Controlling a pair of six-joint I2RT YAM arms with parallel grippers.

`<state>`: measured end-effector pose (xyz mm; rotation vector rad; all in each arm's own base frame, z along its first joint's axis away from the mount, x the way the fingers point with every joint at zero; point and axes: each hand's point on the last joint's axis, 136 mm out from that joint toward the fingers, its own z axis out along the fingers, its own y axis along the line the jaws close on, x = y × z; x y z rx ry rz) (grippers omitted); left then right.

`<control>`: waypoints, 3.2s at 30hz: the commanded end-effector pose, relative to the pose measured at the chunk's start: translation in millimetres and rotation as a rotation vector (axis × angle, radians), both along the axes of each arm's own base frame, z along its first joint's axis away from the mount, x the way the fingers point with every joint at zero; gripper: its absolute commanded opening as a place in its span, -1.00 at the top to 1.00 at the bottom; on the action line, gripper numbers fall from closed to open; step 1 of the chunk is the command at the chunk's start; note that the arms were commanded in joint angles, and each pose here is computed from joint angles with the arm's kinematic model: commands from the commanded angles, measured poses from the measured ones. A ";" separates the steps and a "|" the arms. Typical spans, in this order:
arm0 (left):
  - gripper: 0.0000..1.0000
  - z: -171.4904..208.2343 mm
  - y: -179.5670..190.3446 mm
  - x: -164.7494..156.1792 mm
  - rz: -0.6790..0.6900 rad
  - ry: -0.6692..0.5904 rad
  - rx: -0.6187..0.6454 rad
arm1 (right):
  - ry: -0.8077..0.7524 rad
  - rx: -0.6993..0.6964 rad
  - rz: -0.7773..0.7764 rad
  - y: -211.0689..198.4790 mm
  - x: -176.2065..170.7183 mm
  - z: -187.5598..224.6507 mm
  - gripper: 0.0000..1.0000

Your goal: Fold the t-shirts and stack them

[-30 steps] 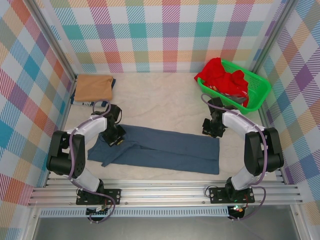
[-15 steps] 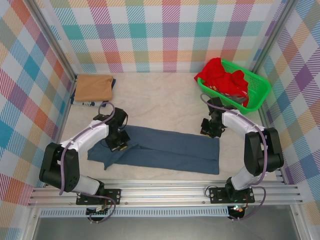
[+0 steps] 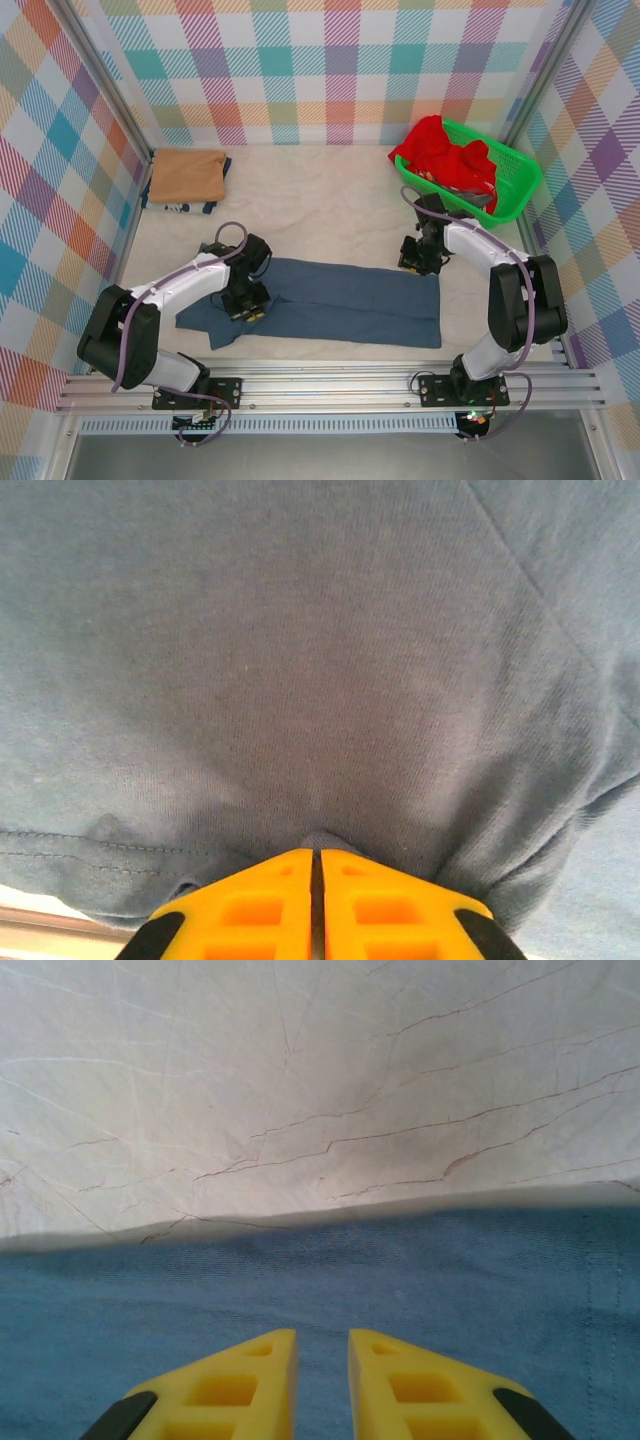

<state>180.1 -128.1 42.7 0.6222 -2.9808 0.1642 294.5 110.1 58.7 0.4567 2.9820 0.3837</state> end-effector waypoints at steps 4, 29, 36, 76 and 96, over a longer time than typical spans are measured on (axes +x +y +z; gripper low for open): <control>0.49 -6.2 -11.5 -16.4 -0.056 0.073 -0.021 | -0.003 0.012 0.015 4.6 2.3 5.3 0.60; 0.32 2.4 -11.7 14.0 0.127 -0.128 -0.101 | -0.012 0.013 0.055 7.5 8.9 9.9 0.60; 0.49 0.5 -49.1 15.8 0.014 -0.117 -0.197 | -0.010 0.013 0.048 6.6 6.7 8.6 0.60; 0.37 -31.2 115.6 -34.8 0.651 -0.123 0.083 | -0.023 0.076 0.079 18.4 4.3 8.9 0.58; 0.92 13.7 116.1 -16.0 0.611 -0.199 0.067 | -0.015 0.078 0.068 20.7 11.3 4.0 0.58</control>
